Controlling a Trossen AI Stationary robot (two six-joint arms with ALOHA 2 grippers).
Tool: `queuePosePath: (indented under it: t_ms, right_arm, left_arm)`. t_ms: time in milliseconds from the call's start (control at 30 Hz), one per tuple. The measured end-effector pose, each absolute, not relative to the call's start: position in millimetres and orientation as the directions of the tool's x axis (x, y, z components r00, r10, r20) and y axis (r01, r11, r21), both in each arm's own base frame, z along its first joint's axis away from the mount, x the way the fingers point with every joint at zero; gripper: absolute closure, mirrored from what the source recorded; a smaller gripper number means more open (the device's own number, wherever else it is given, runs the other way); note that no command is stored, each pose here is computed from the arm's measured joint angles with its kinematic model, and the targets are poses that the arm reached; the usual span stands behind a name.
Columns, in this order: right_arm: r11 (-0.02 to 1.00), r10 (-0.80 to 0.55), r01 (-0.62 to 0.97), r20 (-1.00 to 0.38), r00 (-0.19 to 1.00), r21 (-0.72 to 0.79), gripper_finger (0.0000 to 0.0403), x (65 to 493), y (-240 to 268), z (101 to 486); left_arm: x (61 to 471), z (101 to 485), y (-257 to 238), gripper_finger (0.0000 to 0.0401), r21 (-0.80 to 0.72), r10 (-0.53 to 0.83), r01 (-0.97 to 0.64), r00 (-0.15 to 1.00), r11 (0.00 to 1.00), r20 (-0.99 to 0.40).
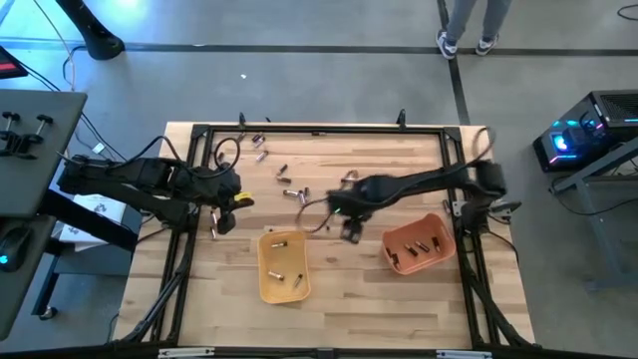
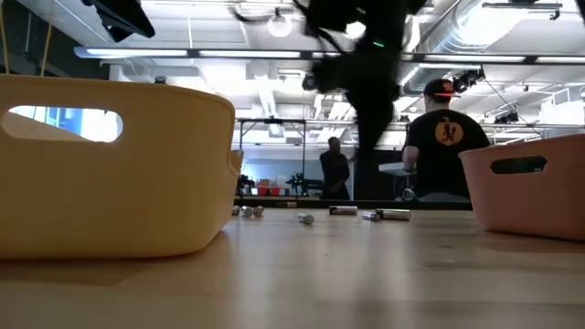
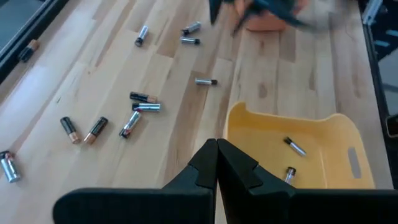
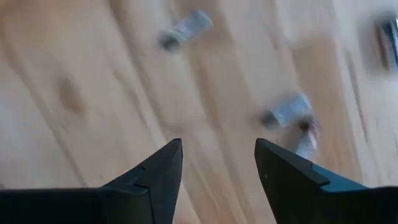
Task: Sort batteries
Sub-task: Put the silver battery into the yellow bin
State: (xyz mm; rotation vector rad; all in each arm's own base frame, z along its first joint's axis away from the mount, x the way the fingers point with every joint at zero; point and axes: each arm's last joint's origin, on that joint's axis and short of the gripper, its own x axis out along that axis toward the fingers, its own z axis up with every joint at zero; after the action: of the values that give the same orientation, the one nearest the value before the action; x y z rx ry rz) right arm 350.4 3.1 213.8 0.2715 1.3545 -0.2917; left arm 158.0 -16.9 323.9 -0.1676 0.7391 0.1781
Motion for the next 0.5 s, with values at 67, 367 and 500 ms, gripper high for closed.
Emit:
queuePosePath:
  t_ms: [67,367,500]
  right_arm:
    - [0.912,-0.036,0.409,-0.987,0.157,0.032,0.0209,328,-14,201]
    - [0.874,-0.044,0.484,-0.981,0.187,0.053,0.0210,311,-63,152]
    - [0.886,-0.074,0.464,-0.985,0.153,0.005,0.0210,309,-71,141]
  left_arm:
    - [158,324,-17,0.0401,-0.078,0.092,-0.197,0.725,0.977,-0.682]
    - [160,326,-17,0.0401,-0.085,0.116,-0.227,0.743,0.970,-0.659]
    - [160,326,-16,0.0401,-0.125,0.140,-0.290,0.742,0.949,-0.656]
